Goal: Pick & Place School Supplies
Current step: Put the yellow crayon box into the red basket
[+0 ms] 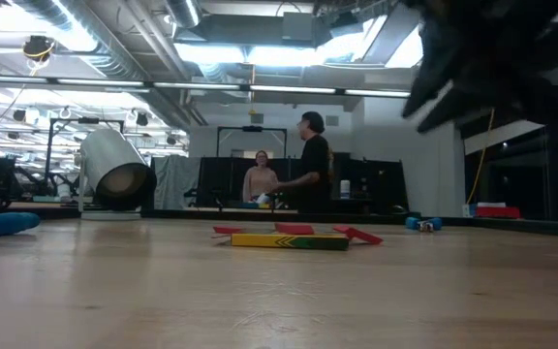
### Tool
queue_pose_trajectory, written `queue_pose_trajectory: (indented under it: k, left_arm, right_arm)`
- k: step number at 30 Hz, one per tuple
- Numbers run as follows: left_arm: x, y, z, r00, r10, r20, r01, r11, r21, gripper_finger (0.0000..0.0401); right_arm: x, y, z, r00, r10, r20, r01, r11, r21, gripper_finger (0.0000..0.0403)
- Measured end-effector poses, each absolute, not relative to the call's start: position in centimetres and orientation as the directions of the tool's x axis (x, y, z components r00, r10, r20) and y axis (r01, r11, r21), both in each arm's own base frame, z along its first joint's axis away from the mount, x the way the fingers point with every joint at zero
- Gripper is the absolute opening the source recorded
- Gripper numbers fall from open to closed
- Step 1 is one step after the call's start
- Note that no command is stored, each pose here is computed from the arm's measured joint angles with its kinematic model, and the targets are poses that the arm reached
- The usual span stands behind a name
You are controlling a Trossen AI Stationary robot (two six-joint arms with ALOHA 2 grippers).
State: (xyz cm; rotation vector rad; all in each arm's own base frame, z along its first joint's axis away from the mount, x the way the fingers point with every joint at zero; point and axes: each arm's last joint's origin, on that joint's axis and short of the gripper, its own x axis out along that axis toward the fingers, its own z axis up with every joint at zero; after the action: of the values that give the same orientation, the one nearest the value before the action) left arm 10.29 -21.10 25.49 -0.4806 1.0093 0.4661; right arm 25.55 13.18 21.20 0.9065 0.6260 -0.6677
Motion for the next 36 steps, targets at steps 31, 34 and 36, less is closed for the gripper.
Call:
queue_pose_trajectory:
  k: [31,34,36]
  left_arm:
    - [21.9,-3.8,21.7,0.803,-0.070,-0.592,-0.527,0.382,-0.759,0.0087]
    - [23.0,-2.5,20.4,0.778,-0.068,-0.625,-0.578,0.313,-0.754,0.0087]
    - [23.8,-1.8,19.3,0.751,-0.095,-0.653,-0.609,0.282,-0.741,0.0087]
  right_arm:
    - [31.1,3.1,18.8,0.516,0.313,-0.797,0.401,0.734,0.548,0.0108]
    - [31.2,3.5,18.9,0.523,0.302,-0.797,0.415,0.727,0.547,0.0107]
    - [31.2,3.6,18.9,0.526,0.303,-0.794,0.426,0.715,0.555,0.0107]
